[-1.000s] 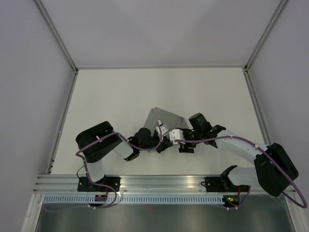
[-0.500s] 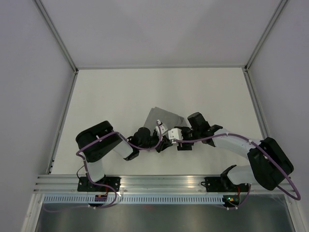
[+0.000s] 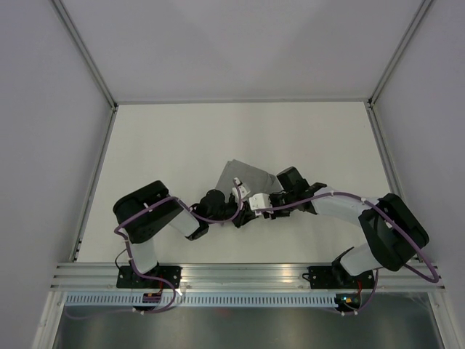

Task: Fold the napkin, place the utensils inside, and roll it up
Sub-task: Roll the napkin at the center of the board.

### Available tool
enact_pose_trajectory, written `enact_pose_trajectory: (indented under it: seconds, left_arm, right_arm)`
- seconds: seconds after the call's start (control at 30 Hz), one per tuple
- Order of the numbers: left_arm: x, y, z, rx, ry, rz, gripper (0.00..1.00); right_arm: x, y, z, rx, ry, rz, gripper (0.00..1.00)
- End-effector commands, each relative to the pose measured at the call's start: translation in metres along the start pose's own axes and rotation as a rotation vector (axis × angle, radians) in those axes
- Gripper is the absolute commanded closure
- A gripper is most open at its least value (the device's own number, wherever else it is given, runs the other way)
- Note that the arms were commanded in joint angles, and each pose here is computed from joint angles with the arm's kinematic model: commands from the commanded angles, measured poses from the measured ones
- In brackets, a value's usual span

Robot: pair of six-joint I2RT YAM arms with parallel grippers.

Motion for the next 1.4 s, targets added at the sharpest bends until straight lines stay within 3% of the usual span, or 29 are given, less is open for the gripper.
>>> enact_pose_trajectory:
  seconds: [0.0, 0.13, 0.37, 0.47, 0.6, 0.83, 1.1, 1.27, 1.37]
  left_arm:
    - [-0.001, 0.005, -0.028, 0.123, -0.009, -0.013, 0.98]
    - [0.000, 0.006, -0.018, 0.100, -0.039, -0.007, 0.98]
    - [0.006, 0.010, -0.001, 0.049, -0.034, 0.075, 0.87]
    - [0.016, 0.012, 0.005, 0.034, 0.004, 0.172, 0.65]
    - [0.026, 0.014, 0.004, 0.037, 0.027, 0.247, 0.46]
    - [0.040, 0.022, 0.021, -0.039, 0.022, 0.378, 0.41]
    - [0.050, 0.050, 0.078, -0.232, -0.006, 0.528, 0.32]
    - [0.052, 0.070, 0.099, -0.324, 0.015, 0.595, 0.23]
    - [0.048, 0.087, 0.116, -0.413, 0.043, 0.602, 0.24]
  right_arm:
    - [-0.018, 0.001, 0.004, -0.004, -0.013, -0.032, 0.72]
    - [-0.019, 0.001, 0.001, 0.020, -0.034, -0.001, 0.84]
    - [-0.015, 0.009, -0.006, 0.042, -0.088, 0.010, 0.92]
    - [-0.012, 0.010, -0.010, 0.056, -0.106, 0.025, 0.93]
    - [-0.010, 0.010, -0.015, 0.069, -0.120, 0.036, 0.93]
    - [-0.008, 0.009, -0.021, 0.084, -0.143, 0.049, 0.94]
    - [-0.015, 0.006, -0.024, 0.093, -0.190, 0.130, 0.94]
    - [-0.010, 0.003, -0.028, 0.118, -0.242, 0.251, 0.95]
    - [-0.010, 0.004, -0.026, 0.127, -0.287, 0.332, 0.95]
Point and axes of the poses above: each gripper's point midway between its finger pads, its own y axis back along the fingers, its own x axis along the line the jaws close on, z = x × y, the point moved 4 cm from there along y, back along the fingers, and after that the axes turned 4 degrees about y, right-handed, at the moved point
